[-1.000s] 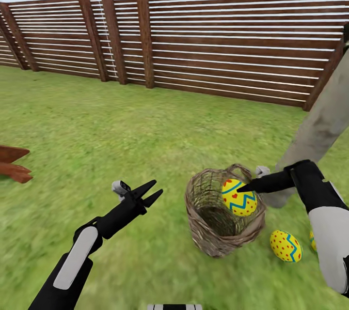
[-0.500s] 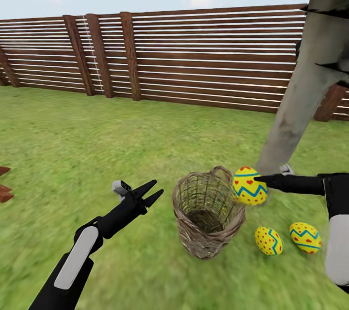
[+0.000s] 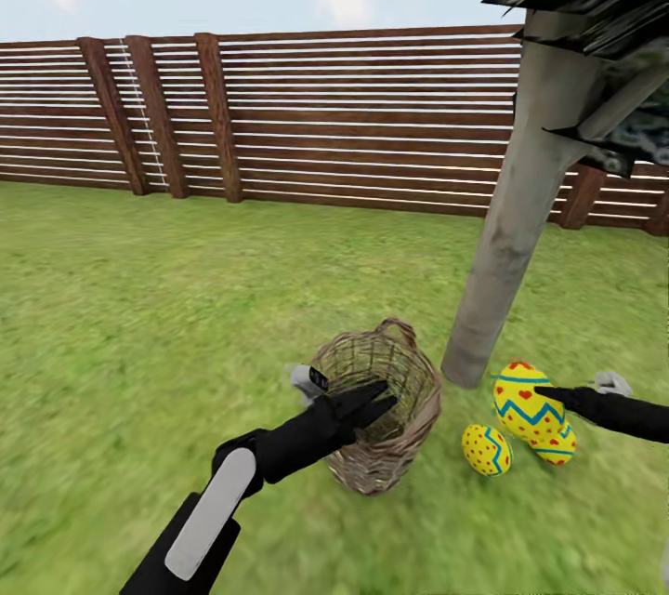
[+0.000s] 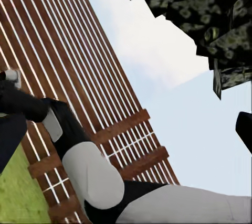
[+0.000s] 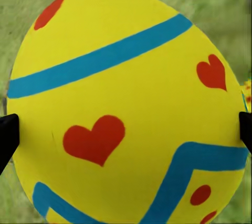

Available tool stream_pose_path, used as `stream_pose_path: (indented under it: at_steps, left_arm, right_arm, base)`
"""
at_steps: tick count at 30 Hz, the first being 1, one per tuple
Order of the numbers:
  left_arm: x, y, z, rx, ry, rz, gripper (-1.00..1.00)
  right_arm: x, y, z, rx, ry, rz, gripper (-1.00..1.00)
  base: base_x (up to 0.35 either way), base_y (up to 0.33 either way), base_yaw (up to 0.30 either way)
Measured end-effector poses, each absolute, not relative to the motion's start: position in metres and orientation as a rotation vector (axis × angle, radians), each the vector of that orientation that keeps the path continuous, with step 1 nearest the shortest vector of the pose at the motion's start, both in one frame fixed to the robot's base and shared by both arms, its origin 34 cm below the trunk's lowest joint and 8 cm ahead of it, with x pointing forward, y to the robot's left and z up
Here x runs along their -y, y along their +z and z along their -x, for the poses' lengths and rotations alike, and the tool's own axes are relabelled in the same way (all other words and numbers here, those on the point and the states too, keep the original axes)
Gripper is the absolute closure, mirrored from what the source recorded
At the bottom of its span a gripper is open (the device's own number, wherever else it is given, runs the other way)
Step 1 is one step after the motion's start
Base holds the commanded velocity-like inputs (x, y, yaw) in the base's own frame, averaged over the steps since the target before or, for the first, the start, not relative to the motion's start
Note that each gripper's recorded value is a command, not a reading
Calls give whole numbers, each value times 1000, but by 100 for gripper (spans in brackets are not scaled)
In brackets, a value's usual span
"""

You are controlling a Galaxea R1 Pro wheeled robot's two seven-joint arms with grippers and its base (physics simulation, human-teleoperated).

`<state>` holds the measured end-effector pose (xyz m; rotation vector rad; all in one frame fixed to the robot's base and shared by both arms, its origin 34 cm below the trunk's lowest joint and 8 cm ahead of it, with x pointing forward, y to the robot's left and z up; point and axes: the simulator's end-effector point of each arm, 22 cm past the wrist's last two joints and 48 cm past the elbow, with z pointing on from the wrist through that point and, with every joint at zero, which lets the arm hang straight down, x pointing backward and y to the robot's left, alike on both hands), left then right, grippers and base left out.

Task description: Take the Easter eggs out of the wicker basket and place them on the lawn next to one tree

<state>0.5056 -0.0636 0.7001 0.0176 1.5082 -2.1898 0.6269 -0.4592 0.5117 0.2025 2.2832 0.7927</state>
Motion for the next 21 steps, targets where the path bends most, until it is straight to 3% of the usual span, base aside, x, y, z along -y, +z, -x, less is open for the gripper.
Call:
stream_pose_path:
  at_steps: [6, 13, 21]
  left_arm:
    - [75, 701, -502, -1508, -2208, -15, -100]
    - [110, 691, -482, -1591, -2150, -149, -100]
    - [125, 691, -474, -1569, -2115, -186, -100]
  right_arm:
    - [485, 446, -585, -2419, 619, -282, 100]
    - [516, 399, -575, -2530, 292, -426, 100]
    - [505, 386, -576, -2549, 269, -441, 100]
  base:
    - [132, -134, -34]
    - [268, -212, -264]
    - [245, -244, -274]
